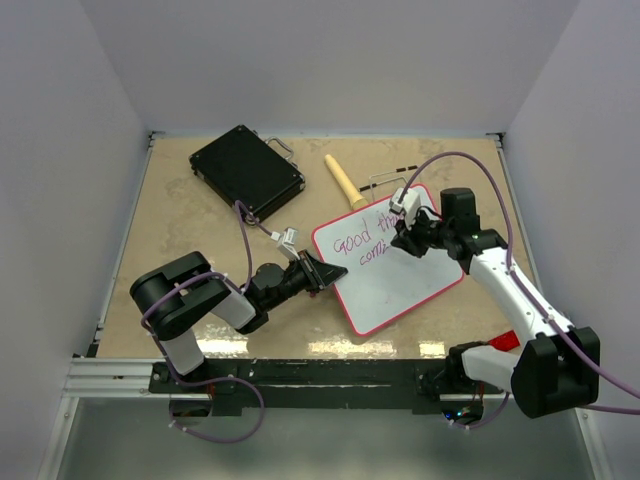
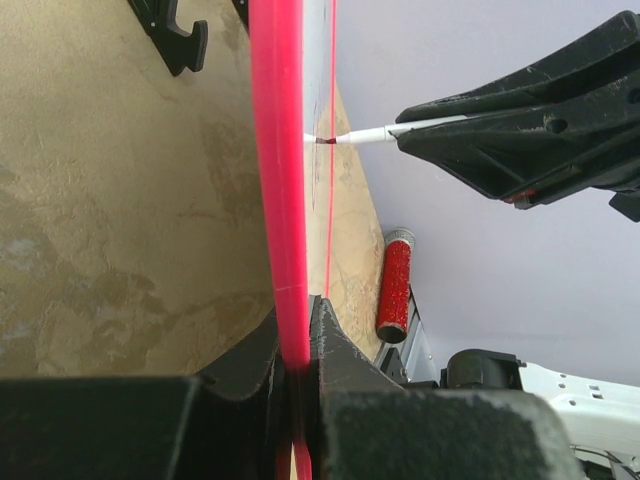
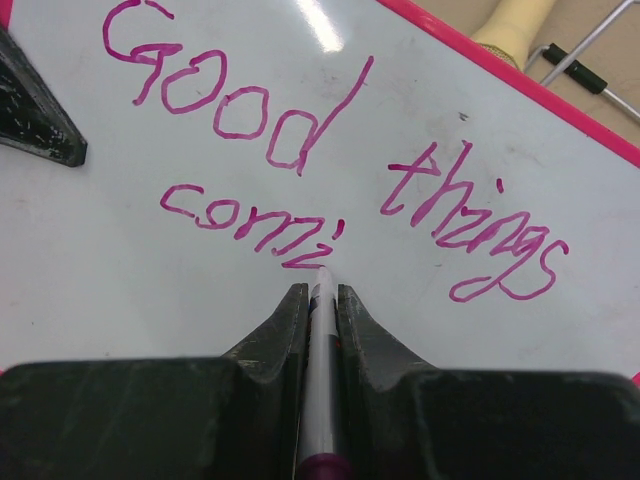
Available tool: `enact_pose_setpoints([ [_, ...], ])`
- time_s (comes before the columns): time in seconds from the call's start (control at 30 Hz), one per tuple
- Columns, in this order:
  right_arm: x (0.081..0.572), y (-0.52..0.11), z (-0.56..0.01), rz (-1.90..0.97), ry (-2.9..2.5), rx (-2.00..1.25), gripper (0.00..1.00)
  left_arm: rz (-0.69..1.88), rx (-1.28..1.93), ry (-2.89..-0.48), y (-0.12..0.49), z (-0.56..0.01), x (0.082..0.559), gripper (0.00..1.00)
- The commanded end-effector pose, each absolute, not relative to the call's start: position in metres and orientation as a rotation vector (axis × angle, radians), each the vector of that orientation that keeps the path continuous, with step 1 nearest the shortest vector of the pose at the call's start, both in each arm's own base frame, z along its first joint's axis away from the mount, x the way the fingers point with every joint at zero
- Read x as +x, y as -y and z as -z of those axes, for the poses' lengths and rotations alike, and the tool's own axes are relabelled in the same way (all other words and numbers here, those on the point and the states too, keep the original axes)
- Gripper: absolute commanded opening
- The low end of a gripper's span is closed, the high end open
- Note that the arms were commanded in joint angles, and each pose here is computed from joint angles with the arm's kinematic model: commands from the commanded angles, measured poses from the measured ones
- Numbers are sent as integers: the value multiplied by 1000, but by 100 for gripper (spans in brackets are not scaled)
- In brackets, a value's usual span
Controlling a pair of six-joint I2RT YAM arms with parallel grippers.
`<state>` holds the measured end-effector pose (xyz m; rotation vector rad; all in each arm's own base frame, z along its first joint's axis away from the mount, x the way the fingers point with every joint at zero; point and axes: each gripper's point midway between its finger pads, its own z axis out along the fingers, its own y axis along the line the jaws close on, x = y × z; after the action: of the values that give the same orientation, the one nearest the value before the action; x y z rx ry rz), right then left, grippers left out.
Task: Write a sentence on the whiteboard
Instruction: Write on the whiteboard with the whiteboard marker without the cap.
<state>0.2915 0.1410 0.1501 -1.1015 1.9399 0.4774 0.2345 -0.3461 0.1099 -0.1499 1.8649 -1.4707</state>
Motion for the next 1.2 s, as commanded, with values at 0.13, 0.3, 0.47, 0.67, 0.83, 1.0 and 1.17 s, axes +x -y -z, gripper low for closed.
enact_pose_setpoints([
  [0.13,310,-139,-175,-409,-1882,-1041,0,1592,0,-1520,347,-183,228,0],
  [0.3,311,-142,-174,-426,-1878,-1056,0,1595,6,-1517,348,-184,228,0],
  [0.47,312,-141,-169,-426,-1897,-1054,0,1596,8,-1517,348,-184,228,0],
  [0.67,301,-139,-160,-434,-1921,-1106,0,1591,5,-1518,346,-183,228,0],
  [0.83,291,-138,-155,-450,-1926,-1152,0,1592,1,-1518,346,-183,228,0],
  [1.0,287,-138,-154,-456,-1926,-1167,0,1592,3,-1514,345,-183,228,0],
  [1.17,295,-142,-160,-463,-1914,-1145,0,1595,2,-1517,346,-182,228,0],
])
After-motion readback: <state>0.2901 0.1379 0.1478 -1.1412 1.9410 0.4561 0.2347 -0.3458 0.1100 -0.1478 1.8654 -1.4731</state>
